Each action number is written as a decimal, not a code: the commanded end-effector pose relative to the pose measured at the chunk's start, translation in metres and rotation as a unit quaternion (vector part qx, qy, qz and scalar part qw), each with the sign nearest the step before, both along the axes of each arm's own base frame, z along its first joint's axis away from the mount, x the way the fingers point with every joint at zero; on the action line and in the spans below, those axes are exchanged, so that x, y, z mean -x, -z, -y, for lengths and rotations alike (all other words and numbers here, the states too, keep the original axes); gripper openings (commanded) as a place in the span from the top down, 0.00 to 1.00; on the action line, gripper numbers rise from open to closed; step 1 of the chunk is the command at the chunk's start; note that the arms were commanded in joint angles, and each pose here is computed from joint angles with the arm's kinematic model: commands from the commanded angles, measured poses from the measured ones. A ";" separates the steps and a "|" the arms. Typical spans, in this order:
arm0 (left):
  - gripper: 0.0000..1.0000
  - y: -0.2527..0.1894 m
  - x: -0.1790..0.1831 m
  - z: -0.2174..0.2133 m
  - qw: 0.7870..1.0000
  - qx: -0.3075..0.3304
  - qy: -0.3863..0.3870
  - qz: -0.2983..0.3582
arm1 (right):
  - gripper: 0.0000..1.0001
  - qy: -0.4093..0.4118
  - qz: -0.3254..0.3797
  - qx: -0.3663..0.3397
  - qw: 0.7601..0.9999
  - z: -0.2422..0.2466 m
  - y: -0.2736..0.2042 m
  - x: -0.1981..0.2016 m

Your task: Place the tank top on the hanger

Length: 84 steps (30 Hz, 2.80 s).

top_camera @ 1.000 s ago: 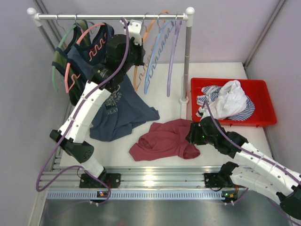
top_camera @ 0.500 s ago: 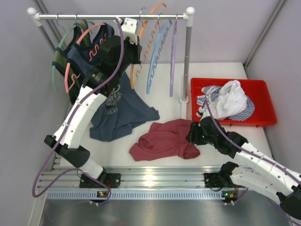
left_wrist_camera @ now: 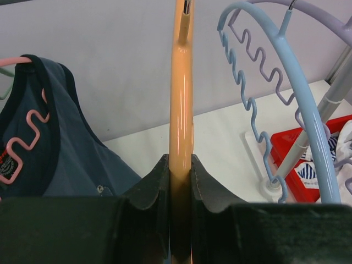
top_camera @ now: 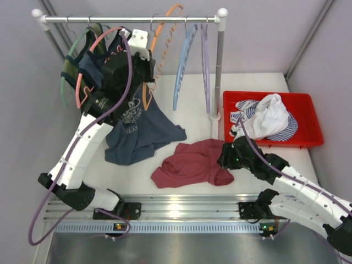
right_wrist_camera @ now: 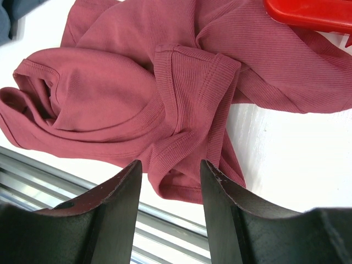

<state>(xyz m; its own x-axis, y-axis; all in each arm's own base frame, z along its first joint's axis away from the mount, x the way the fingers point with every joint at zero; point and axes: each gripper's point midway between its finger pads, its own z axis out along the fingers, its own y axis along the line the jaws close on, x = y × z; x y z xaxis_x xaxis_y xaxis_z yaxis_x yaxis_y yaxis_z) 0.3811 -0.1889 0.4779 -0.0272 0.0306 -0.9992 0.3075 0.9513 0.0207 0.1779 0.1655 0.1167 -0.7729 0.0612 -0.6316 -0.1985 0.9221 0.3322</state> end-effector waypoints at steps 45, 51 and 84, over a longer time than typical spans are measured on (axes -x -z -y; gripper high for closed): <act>1.00 0.199 0.221 -0.006 0.924 0.003 0.282 -0.260 | 0.59 0.014 -0.019 0.084 0.996 -0.042 0.047 -0.039; 1.00 0.203 0.229 -0.001 0.911 -0.001 0.306 -0.275 | 0.69 0.023 -0.025 0.098 0.995 -0.036 0.060 -0.039; 1.00 0.230 0.249 0.017 0.876 -0.095 0.357 -0.311 | 1.00 0.016 0.023 0.012 1.000 -0.009 -0.023 -0.030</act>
